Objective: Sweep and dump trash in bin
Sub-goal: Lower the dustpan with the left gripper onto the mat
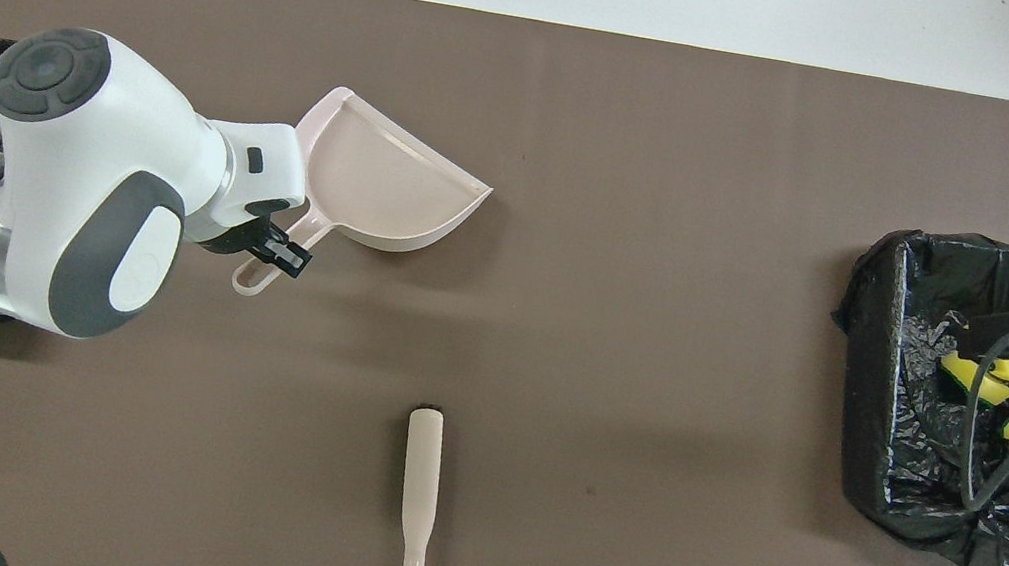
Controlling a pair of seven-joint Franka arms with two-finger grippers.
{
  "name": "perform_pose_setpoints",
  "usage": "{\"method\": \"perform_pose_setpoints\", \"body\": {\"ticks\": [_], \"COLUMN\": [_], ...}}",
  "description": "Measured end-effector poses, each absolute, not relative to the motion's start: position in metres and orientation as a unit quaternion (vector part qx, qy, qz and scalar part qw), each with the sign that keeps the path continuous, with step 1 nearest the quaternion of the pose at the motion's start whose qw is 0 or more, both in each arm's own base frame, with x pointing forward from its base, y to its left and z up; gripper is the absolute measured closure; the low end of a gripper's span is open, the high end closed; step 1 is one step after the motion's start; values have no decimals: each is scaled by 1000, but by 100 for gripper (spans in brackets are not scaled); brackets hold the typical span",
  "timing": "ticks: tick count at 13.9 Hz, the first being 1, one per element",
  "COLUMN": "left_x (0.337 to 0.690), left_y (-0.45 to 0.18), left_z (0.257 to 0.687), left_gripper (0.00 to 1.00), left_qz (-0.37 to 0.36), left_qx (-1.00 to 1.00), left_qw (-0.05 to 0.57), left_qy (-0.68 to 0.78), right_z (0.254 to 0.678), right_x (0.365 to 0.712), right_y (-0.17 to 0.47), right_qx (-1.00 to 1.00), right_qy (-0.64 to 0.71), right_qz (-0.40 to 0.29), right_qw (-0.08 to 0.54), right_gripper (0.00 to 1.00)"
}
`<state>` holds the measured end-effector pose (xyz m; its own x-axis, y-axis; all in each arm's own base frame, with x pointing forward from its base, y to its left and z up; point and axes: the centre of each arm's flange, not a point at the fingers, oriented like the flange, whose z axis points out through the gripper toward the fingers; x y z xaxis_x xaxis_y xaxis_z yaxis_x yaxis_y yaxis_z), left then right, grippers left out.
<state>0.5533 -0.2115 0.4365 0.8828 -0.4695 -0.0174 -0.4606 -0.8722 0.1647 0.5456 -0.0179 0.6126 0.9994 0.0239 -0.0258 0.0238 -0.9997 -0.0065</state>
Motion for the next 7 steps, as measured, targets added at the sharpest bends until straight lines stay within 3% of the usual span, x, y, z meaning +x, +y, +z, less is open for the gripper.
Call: {"method": "perform_pose_setpoints", "body": {"ticks": [7], "left_x": [526], "left_y": [-306], "left_z": [422], "left_gripper": [67], "left_qz": [-5], "left_qx": [988], "left_qw": [97], "left_qy": [-121], "right_z": [613], "right_x": [545], "right_y": [-18], "right_qx": [-1000], "right_qy": [-23], "right_qz": [14], "right_qw": [3], "right_gripper": [0]}}
